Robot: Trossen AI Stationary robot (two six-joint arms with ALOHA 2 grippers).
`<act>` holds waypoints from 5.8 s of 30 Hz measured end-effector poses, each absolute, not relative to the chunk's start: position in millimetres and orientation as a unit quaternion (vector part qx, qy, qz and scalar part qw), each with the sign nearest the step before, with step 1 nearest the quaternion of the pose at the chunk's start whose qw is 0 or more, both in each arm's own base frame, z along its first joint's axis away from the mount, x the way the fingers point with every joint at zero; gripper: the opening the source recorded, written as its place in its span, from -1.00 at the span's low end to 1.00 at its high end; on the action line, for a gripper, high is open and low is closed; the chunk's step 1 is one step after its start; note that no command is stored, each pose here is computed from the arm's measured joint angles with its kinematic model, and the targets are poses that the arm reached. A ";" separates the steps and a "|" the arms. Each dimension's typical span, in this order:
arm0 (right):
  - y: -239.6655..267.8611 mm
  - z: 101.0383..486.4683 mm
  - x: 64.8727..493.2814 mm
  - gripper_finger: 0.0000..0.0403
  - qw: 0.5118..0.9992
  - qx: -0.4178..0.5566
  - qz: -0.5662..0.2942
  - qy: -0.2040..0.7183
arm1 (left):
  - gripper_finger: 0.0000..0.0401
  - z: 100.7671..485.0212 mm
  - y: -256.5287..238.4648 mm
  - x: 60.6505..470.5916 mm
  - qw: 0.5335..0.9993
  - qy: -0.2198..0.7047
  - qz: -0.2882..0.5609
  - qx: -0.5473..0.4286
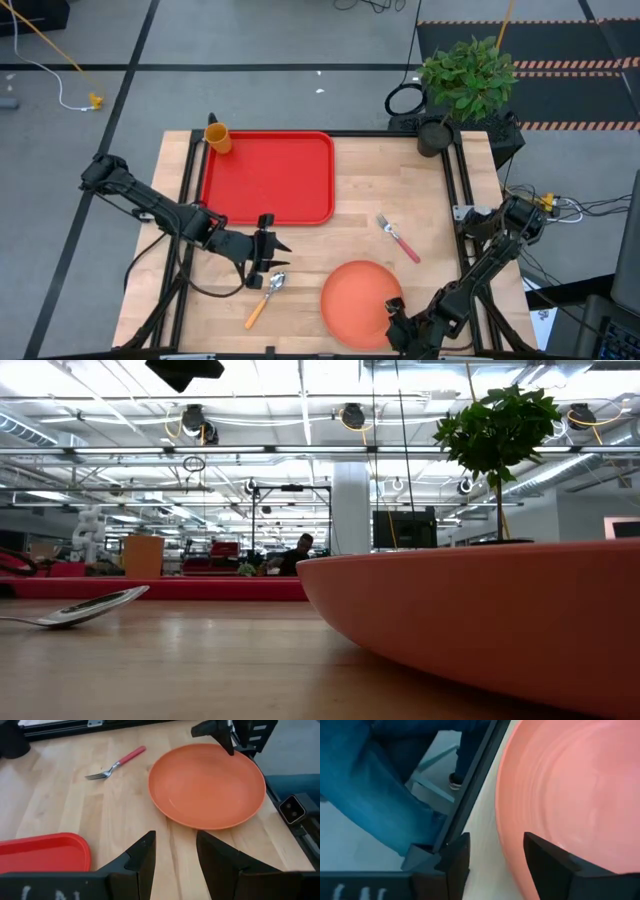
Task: Pick and place plate/cup/fork/spoon on tray
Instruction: Put the orange plate on the red serving tray, then put the pink fork on the red serving tray to right of the orange plate
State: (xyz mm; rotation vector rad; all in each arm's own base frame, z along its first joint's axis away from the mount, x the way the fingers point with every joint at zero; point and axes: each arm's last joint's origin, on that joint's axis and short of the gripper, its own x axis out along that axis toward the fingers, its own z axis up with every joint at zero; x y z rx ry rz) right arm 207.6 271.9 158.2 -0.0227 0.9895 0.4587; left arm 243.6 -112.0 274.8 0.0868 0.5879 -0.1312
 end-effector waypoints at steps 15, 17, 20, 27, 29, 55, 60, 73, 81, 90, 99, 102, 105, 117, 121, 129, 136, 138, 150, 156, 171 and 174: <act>272.2 157.6 211.0 -0.95 0.867 -0.062 0.227 0.440 | -0.28 275.1 -111.6 243.8 0.956 0.288 -0.053 0.031; 272.6 158.1 211.2 -0.98 0.867 -0.061 0.229 0.438 | -0.28 275.1 -112.0 243.6 0.956 0.288 -0.053 0.031; 272.5 157.9 211.1 -0.97 0.867 -0.055 0.225 0.440 | -0.28 275.1 -113.6 242.9 0.956 0.287 -0.056 0.031; 271.8 158.1 211.7 -0.65 0.873 -0.051 0.209 0.437 | -0.28 275.2 -118.7 240.2 0.956 0.284 -0.056 0.038; 271.5 158.0 211.8 -0.53 0.874 -0.052 0.209 0.437 | -0.28 275.2 -120.1 239.6 0.956 0.284 -0.058 0.039; 248.8 175.7 221.3 -0.99 0.869 -0.152 0.259 0.394 | -0.28 275.7 -120.8 238.8 0.958 0.280 -0.047 0.050; 231.9 207.9 221.2 -0.99 0.893 -0.194 0.226 0.338 | -0.28 274.7 -120.5 238.1 0.956 0.285 -0.045 0.053; 165.6 231.1 254.1 -1.00 0.889 -0.276 0.150 0.332 | -0.28 269.7 -133.2 225.6 0.947 0.310 -0.051 0.074; 108.8 232.0 285.7 -1.00 0.886 -0.293 0.104 0.344 | -0.28 270.7 -136.2 222.9 0.948 0.305 -0.050 0.079; 35.3 229.2 327.8 -1.00 0.912 -0.285 0.075 0.286 | -0.28 267.6 -134.5 220.5 0.942 0.324 -0.041 0.076; -22.8 230.5 375.3 -1.00 0.939 -0.246 0.035 0.236 | -0.28 263.3 -132.1 217.0 0.934 0.350 -0.028 0.067; -33.4 226.7 398.4 -1.00 0.940 -0.243 0.034 0.237 | -0.28 262.9 -131.9 216.6 0.933 0.353 -0.027 0.068; -41.6 216.5 419.9 -1.00 0.940 -0.236 0.047 0.240 | -0.28 262.9 -131.9 216.6 0.933 0.354 -0.023 0.057; -50.6 169.1 473.6 -1.00 0.932 -0.232 0.061 0.270 | -0.28 258.7 -129.6 212.7 0.923 0.380 -0.011 0.049; -51.7 154.1 483.0 -1.00 0.928 -0.237 0.066 0.278 | -0.28 258.7 -129.6 212.7 0.923 0.380 -0.013 0.052; -53.0 131.9 492.2 -1.00 0.922 -0.257 0.071 0.280 | -0.28 258.8 -127.1 214.4 0.924 0.380 -0.008 0.052; -56.5 134.6 494.4 -0.94 0.926 -0.267 0.064 0.259 | -0.28 259.6 -127.4 215.2 0.926 0.375 -0.008 0.049; -58.9 135.8 494.7 -0.91 0.927 -0.270 0.061 0.254 | -0.28 260.3 -127.8 215.9 0.928 0.370 -0.008 0.047; -68.9 138.4 493.8 -0.65 0.935 -0.247 0.055 0.247 | -0.28 260.6 -127.9 216.3 0.929 0.368 -0.007 0.042; -67.2 167.1 481.9 -0.51 0.938 -0.196 0.050 0.280 | -0.28 260.7 -128.0 216.3 0.929 0.367 -0.011 0.051; -16.8 199.8 431.5 -0.32 0.883 -0.028 -0.037 0.468 | -0.28 261.3 -128.5 217.0 0.930 0.363 -0.018 0.063; 8.8 198.5 418.2 -0.31 0.877 -0.047 -0.059 0.475 | -0.28 263.8 -129.9 219.2 0.936 0.347 -0.020 0.054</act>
